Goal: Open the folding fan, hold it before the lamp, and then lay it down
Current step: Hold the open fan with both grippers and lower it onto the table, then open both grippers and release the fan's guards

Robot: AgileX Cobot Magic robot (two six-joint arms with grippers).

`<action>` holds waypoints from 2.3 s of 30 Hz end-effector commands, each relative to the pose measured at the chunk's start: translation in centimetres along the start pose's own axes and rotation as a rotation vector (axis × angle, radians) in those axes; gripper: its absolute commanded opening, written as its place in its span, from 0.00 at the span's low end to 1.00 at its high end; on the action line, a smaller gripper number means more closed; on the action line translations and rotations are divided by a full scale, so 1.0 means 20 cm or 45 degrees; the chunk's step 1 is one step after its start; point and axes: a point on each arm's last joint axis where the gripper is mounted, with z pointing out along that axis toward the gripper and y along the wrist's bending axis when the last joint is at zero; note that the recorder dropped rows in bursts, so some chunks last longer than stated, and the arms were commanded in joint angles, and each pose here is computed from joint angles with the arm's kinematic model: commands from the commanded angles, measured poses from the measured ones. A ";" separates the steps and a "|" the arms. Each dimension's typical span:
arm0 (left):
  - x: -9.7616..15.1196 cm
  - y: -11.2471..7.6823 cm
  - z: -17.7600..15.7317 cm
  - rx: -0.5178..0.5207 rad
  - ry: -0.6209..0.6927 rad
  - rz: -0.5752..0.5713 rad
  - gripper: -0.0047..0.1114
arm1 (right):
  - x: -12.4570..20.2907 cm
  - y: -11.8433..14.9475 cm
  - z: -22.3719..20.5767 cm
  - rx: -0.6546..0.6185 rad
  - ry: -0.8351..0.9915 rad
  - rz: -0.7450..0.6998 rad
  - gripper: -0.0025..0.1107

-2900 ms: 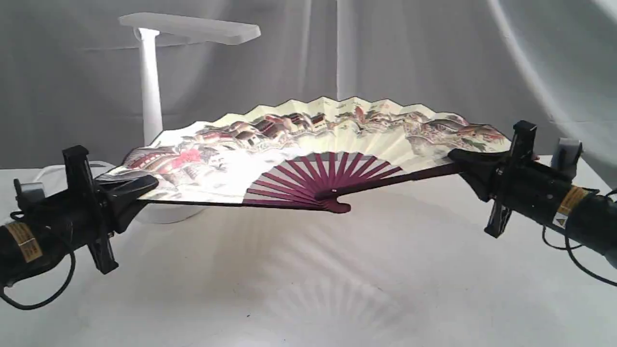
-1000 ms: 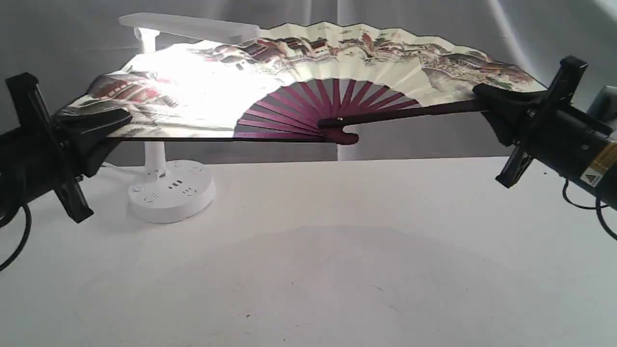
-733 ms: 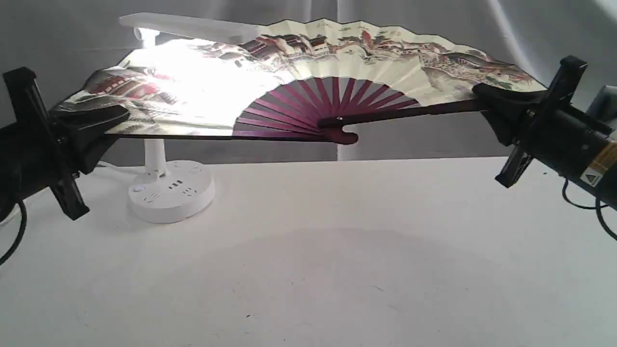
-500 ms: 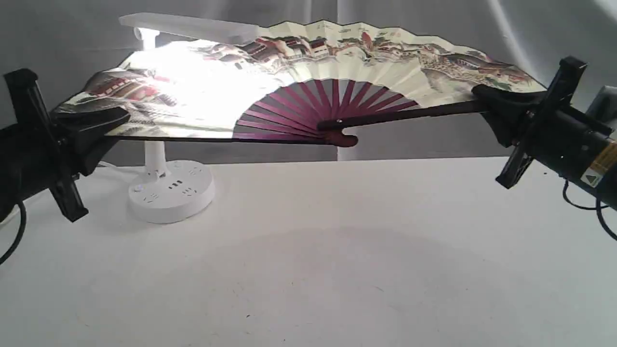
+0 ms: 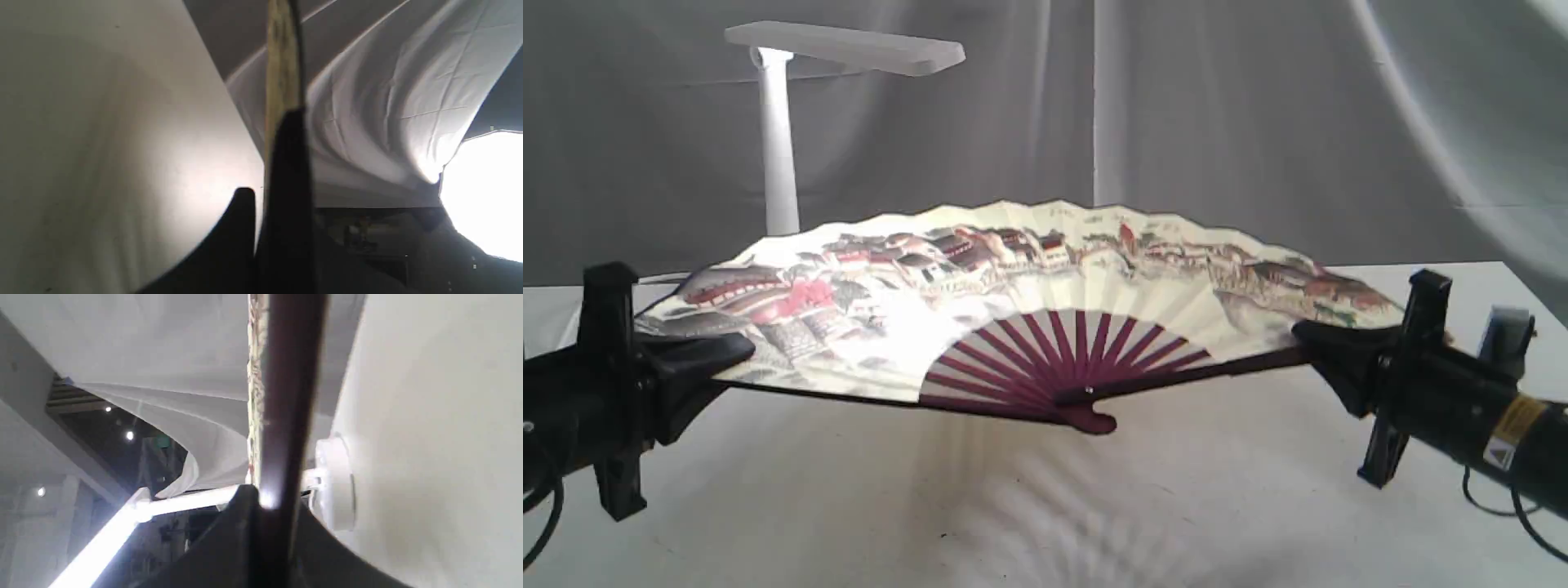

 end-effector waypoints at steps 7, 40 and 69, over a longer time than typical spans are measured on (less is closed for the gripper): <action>0.02 0.25 -0.10 -0.210 -0.252 -0.036 0.04 | -0.12 -0.23 -0.30 0.194 -0.418 -0.024 0.02; 0.03 0.62 0.05 -0.259 -0.138 -0.192 0.57 | -0.08 -0.26 -0.35 0.251 -0.296 -0.105 0.62; -0.22 0.51 -0.21 -0.062 -0.220 0.250 0.87 | -0.22 -0.20 -0.59 0.366 -0.282 -1.030 0.74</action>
